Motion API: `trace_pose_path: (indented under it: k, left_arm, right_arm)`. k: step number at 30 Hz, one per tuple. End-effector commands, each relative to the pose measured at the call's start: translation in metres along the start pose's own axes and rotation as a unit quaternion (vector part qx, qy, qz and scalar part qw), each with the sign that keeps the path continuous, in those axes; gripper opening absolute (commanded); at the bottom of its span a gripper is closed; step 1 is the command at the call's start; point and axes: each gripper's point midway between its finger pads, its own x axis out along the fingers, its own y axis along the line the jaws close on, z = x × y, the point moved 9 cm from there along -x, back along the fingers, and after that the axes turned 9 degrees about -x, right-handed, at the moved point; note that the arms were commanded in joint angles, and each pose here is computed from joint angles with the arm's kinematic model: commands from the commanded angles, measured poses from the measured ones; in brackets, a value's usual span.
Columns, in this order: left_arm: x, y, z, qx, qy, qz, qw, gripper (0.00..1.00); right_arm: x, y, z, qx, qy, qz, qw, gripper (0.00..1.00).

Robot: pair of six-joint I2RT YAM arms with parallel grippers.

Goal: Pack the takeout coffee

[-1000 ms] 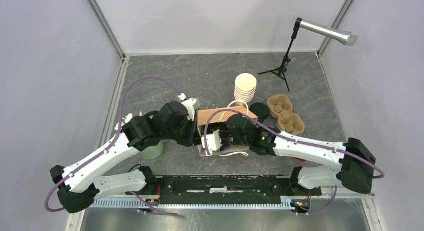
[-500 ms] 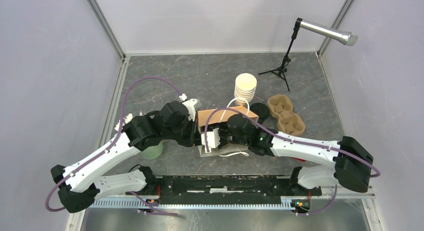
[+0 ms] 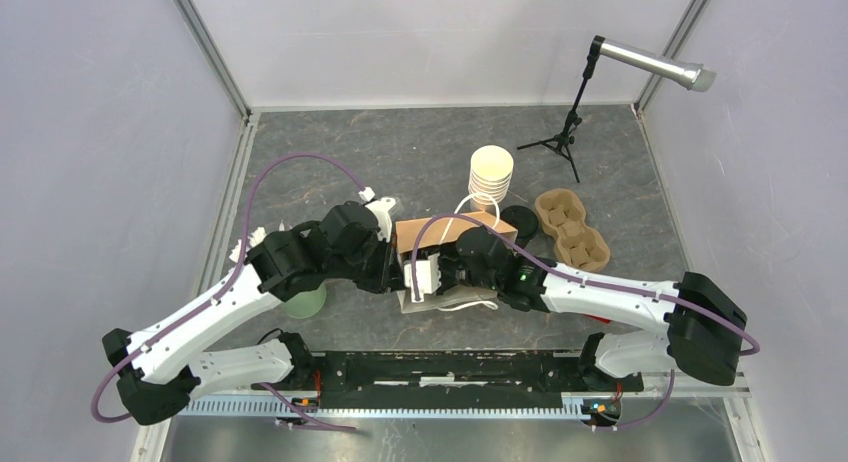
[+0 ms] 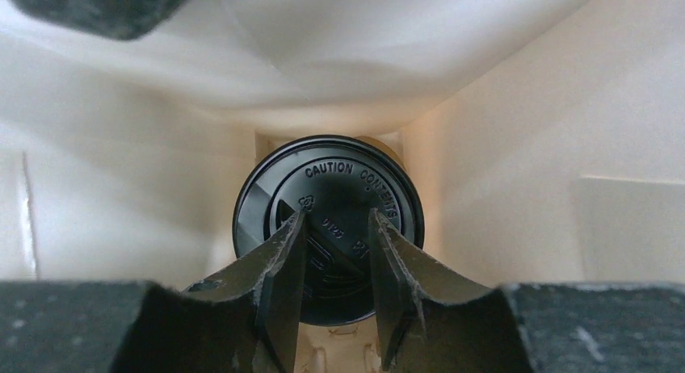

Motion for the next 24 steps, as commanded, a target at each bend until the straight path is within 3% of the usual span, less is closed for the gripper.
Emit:
trace_pose_path:
  k: [1, 11, 16, 24]
  left_arm:
    - [-0.007, -0.009, 0.006, -0.007, -0.011, -0.009, 1.000, 0.02]
    - [-0.012, -0.005, 0.008, -0.010, -0.030, 0.010, 0.999, 0.02]
    - [-0.012, -0.005, 0.009, -0.006, -0.030, 0.013, 0.999, 0.02]
    - [-0.016, -0.006, 0.011, 0.003, -0.031, 0.020, 0.999, 0.02]
  right_arm:
    - [-0.008, 0.000, -0.003, 0.004, 0.011, 0.025, 1.000, 0.42]
    - [-0.046, -0.014, 0.021, 0.055, -0.012, 0.055, 0.997, 0.56]
    - [-0.071, -0.023, 0.036, 0.068, -0.055, 0.033, 0.996, 0.57]
    - [-0.116, -0.048, 0.063, 0.129, -0.101, -0.005, 0.986, 0.66]
